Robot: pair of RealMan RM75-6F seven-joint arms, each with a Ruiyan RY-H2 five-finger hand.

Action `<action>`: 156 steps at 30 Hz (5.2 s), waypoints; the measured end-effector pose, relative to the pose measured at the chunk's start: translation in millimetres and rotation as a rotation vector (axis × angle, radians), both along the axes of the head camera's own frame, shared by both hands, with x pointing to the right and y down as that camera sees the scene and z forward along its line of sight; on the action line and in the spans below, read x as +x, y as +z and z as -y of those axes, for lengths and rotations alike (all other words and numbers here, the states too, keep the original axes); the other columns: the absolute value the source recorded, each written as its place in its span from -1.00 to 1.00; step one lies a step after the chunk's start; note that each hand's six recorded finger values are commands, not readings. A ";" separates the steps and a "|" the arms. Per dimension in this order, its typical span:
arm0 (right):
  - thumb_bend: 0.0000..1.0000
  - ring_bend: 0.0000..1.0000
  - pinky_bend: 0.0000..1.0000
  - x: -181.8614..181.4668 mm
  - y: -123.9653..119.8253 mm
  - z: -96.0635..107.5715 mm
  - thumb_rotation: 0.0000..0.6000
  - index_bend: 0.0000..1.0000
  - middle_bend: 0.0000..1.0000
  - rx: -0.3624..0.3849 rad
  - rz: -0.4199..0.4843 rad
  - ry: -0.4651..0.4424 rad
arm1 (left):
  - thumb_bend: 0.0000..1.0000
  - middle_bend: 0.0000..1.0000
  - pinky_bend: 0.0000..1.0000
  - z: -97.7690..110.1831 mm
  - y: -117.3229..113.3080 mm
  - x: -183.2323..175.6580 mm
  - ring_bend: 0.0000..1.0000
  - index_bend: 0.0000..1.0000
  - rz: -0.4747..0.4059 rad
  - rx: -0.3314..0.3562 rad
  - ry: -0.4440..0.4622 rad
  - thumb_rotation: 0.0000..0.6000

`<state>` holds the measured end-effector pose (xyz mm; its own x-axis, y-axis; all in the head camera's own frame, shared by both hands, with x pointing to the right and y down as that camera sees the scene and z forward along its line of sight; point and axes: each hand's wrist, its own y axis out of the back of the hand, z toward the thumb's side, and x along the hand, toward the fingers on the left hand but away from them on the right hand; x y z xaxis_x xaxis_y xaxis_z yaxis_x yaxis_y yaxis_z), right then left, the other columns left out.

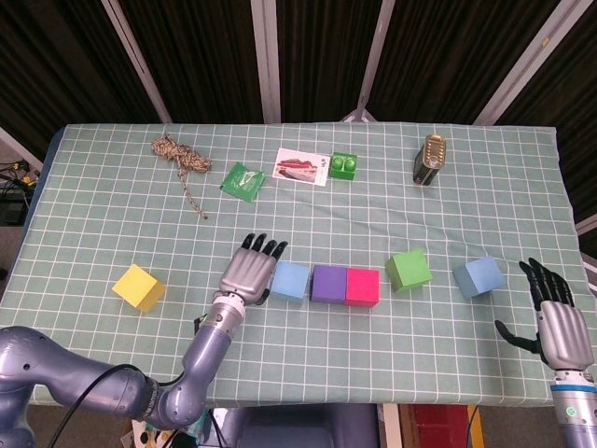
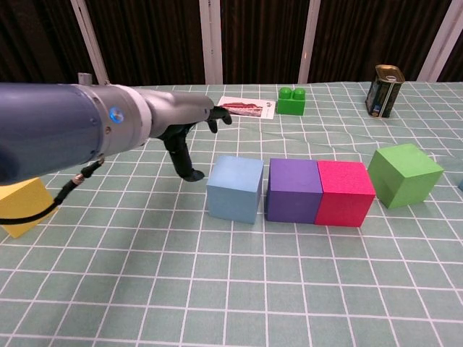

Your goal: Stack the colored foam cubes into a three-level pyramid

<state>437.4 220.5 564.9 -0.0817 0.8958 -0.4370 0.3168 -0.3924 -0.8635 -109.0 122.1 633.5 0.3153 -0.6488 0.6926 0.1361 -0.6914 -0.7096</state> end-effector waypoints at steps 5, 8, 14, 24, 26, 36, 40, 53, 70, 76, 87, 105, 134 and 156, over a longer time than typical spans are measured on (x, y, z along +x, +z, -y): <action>-0.50 -1.00 -1.00 -0.8 0.3 0.1 1.00 -1.00 -1.00 0.000 -0.001 -0.002 | 0.06 -0.74 -0.99 -8.1 4.2 -16.6 -1.00 -1.00 0.027 -0.055 0.026 1.00; -0.50 -1.00 -1.00 -1.1 0.5 0.2 1.00 -1.00 -1.00 0.000 -0.001 -0.003 | 0.06 -0.70 -0.99 -13.6 6.0 -21.9 -1.00 -1.00 0.038 -0.083 0.044 1.00; -0.50 -1.00 -1.00 -1.0 0.6 0.3 1.00 -1.00 -1.00 0.000 0.000 -0.003 | 0.07 -0.67 -0.99 -22.5 9.6 -25.8 -1.00 -1.00 0.049 -0.130 0.068 1.00; -0.50 -1.00 -1.00 -0.3 0.2 0.0 1.00 -1.00 -1.00 -0.001 0.001 0.000 | 0.07 -0.59 -1.00 -34.9 15.3 -18.3 -1.00 -1.00 0.041 -0.169 0.101 1.00; -0.50 -1.00 -1.00 0.0 0.1 0.0 1.00 -1.00 -1.00 -0.001 0.001 0.001 | 0.07 -0.59 -1.00 -36.3 16.1 -17.4 -1.00 -1.00 0.042 -0.171 0.105 1.00; -0.50 -1.00 -1.00 -0.6 0.2 -0.2 1.00 -1.00 -1.00 -0.003 0.002 -0.001 | 0.07 -0.57 -1.00 -39.9 16.8 -11.2 -1.00 -1.00 0.032 -0.172 0.116 1.00; -0.50 -1.00 -1.00 -0.1 0.4 -0.5 1.00 -1.00 -1.00 -0.005 0.002 0.001 | 0.07 -0.56 -1.00 -39.3 17.7 -13.7 -1.00 -1.00 0.035 -0.172 0.104 1.00; -0.50 -1.00 -1.00 -1.0 0.5 -0.6 1.00 -1.00 -1.00 -0.006 0.002 -0.002 | 0.06 -0.44 -1.00 -33.8 3.4 -15.9 -1.00 -1.00 -0.031 -0.163 0.077 1.00; -0.50 -1.00 -1.00 -1.5 0.3 -0.8 1.00 -1.00 -1.00 -0.007 0.001 -0.005 | -0.44 -0.78 -1.00 -22.3 -25.6 -19.3 -1.00 -1.00 -0.162 -0.017 0.064 1.00; -0.50 -1.00 -1.00 -0.4 0.9 -0.7 1.00 -1.00 -1.00 -0.010 -0.002 0.000 | -0.55 -0.84 -1.00 -19.3 -20.9 -23.8 -1.00 -1.00 -0.167 0.000 0.048 1.00; -0.50 -1.00 -1.00 -2.7 3.3 -0.5 1.00 -1.00 -1.00 -0.016 -0.007 -0.007 | -0.48 -0.67 -1.00 -10.4 -6.5 -24.1 -1.00 -1.00 -0.156 0.039 -0.001 1.00; -0.50 -1.00 -1.00 -1.5 3.1 -0.8 1.00 -1.00 -1.00 -0.020 0.003 -0.003 | -0.40 -0.67 -1.00 -22.1 21.3 24.8 -1.00 -1.00 -0.185 -0.009 -0.036 1.00; -0.50 -1.00 -1.00 -0.9 3.7 -0.8 1.00 -1.00 -1.00 -0.024 0.009 0.005 | -0.17 -0.52 -1.00 -20.6 37.0 40.9 -1.00 -0.96 -0.188 -0.015 -0.072 1.00; -0.50 -1.00 -1.00 -0.6 3.8 -0.7 1.00 -1.00 -1.00 -0.025 0.009 0.007 | -0.17 -0.52 -1.00 -16.2 38.5 40.4 -1.00 -0.95 -0.183 -0.005 -0.076 1.00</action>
